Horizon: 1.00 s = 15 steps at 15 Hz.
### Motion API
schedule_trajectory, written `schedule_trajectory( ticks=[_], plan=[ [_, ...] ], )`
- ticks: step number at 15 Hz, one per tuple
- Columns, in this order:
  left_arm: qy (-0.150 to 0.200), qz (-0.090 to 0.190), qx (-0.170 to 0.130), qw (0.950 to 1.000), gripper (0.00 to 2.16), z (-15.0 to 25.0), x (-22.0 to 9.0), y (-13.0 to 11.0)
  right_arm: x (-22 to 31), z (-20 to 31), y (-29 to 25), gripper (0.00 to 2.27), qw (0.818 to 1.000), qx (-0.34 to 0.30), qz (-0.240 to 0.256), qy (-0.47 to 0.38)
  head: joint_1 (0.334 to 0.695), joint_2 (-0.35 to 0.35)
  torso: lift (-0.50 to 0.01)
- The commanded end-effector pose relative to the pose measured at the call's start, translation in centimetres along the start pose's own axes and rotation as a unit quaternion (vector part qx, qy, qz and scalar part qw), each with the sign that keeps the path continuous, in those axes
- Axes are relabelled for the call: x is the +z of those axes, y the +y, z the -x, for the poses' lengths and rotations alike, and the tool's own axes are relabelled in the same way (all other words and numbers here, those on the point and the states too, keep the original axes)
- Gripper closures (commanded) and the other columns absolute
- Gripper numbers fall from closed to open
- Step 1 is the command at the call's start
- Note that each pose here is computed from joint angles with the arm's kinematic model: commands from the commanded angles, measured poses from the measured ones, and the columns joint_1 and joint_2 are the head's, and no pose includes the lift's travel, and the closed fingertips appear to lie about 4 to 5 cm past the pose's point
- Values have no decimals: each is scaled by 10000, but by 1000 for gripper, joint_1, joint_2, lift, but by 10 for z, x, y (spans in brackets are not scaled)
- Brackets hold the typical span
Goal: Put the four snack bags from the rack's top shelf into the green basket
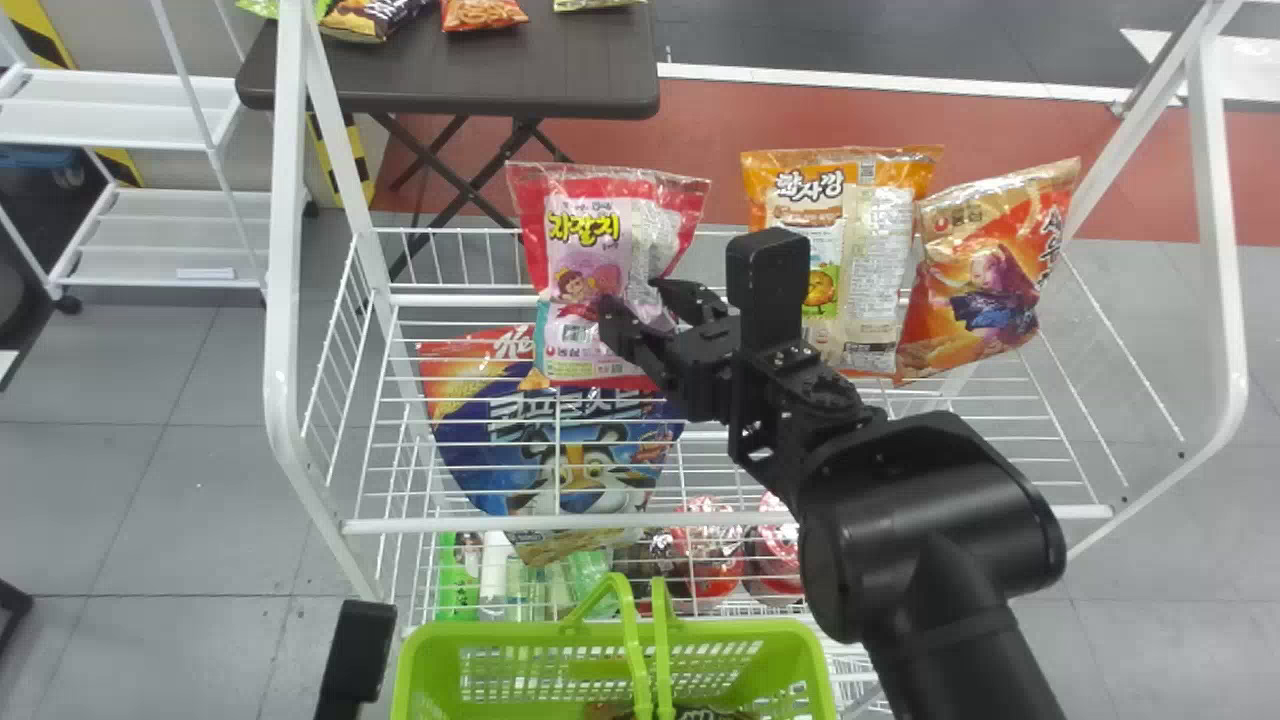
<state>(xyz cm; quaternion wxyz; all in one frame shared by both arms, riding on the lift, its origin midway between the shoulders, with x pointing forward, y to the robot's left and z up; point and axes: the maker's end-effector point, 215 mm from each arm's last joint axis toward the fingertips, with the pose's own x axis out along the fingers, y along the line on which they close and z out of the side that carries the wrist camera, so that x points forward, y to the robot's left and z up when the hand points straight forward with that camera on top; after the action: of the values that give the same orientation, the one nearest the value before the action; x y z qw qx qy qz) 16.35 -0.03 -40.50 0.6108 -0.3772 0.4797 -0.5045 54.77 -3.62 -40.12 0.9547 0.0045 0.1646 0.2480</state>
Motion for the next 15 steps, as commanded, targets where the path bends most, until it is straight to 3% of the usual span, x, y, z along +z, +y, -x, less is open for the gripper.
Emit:
schedule_trajectory(
  ticks=[1,4,8,14,15],
  plan=[
    [0,-6,5,10000,2145,-1,1,0,1,7,5,2128,10000,51,-41,-41,695,-65,0],
    [0,-6,-6,10000,2145,-1,1,0,1,26,10,2128,9998,111,-153,-91,695,-60,0],
    [-74,-10,120,9999,2145,5,5,7,15,119,-8,2125,9995,35,-321,13,695,-93,0],
    [-86,8,120,9999,2145,2,9,9,-67,275,-16,2125,9787,83,-1271,1607,695,-289,0],
    [-81,39,103,9999,2145,0,8,10,-86,293,-10,2125,9675,162,-1608,1943,695,-350,0]
  ],
)
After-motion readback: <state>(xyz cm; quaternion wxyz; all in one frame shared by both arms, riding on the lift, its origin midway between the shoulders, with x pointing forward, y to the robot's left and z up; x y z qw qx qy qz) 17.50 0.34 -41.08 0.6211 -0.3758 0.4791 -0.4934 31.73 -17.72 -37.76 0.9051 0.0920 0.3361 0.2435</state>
